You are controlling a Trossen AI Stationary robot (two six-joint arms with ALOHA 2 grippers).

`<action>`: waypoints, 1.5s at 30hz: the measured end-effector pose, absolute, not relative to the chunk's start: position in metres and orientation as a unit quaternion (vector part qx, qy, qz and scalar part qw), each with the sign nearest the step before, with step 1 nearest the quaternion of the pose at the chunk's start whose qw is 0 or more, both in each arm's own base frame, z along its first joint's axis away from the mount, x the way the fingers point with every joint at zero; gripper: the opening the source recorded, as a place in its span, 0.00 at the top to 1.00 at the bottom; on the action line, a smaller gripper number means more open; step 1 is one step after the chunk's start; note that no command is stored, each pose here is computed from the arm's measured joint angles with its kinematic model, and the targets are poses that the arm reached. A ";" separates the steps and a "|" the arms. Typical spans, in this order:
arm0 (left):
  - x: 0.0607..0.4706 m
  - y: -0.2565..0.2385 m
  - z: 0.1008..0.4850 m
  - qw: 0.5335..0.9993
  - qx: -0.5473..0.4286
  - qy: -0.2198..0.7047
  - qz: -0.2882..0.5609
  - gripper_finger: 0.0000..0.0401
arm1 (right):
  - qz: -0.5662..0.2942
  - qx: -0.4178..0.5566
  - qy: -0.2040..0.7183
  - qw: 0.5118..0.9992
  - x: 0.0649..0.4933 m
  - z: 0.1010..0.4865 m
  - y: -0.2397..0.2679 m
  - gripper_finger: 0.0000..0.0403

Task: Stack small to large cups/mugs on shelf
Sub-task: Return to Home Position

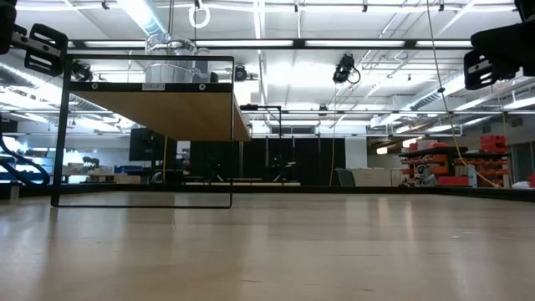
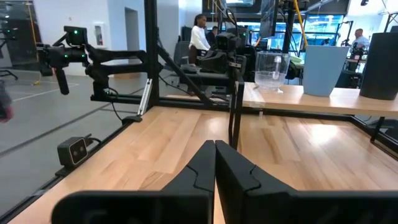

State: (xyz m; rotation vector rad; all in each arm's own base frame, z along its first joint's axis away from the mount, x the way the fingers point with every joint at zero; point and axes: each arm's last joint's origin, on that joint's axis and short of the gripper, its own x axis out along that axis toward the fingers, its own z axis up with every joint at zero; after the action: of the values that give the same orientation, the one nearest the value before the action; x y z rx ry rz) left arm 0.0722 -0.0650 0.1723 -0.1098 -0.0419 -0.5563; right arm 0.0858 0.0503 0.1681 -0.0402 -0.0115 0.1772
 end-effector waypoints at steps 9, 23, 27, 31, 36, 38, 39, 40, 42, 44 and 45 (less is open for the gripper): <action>0.072 -0.065 0.172 0.960 -0.054 -0.021 -0.274 0.92 | 0.088 -0.020 -0.006 0.996 0.086 0.168 0.050 0.96; 0.072 -0.065 0.172 0.960 -0.054 -0.021 -0.274 0.91 | 0.088 -0.020 -0.006 0.996 0.086 0.168 0.050 0.96; 0.072 -0.065 0.172 0.960 -0.054 -0.021 -0.274 0.93 | 0.088 -0.020 -0.006 0.996 0.086 0.168 0.050 0.96; 0.072 -0.065 0.172 0.960 -0.054 -0.021 -0.274 0.93 | 0.088 -0.020 -0.006 0.996 0.086 0.168 0.050 0.96; 0.072 -0.065 0.172 0.960 -0.054 -0.021 -0.274 0.91 | 0.088 -0.020 -0.006 0.996 0.086 0.168 0.050 0.96; 0.072 -0.065 0.172 0.960 -0.054 -0.021 -0.274 0.90 | 0.088 -0.020 -0.006 0.996 0.086 0.168 0.050 0.96; 0.072 -0.065 0.172 0.960 -0.054 -0.021 -0.274 0.90 | 0.088 -0.020 -0.006 0.996 0.086 0.168 0.050 0.96; 0.072 -0.065 0.172 0.960 -0.054 -0.021 -0.274 0.90 | 0.088 -0.020 -0.006 0.996 0.086 0.168 0.050 0.96; 0.072 -0.065 0.172 0.960 -0.054 -0.021 -0.274 0.90 | 0.088 -0.020 -0.006 0.996 0.086 0.168 0.050 0.96; 0.072 -0.065 0.172 0.960 -0.054 -0.021 -0.274 0.90 | 0.088 -0.020 -0.006 0.996 0.086 0.168 0.050 0.96; 0.072 -0.065 0.172 0.960 -0.054 -0.021 -0.275 0.91 | 0.088 -0.020 -0.006 0.996 0.086 0.168 0.050 0.96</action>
State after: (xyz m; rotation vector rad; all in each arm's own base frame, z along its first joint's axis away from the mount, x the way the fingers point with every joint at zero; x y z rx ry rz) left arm 0.0722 -0.0651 0.1723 -0.1097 -0.0417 -0.5566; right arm 0.0858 0.0503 0.1681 -0.0398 -0.0115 0.1772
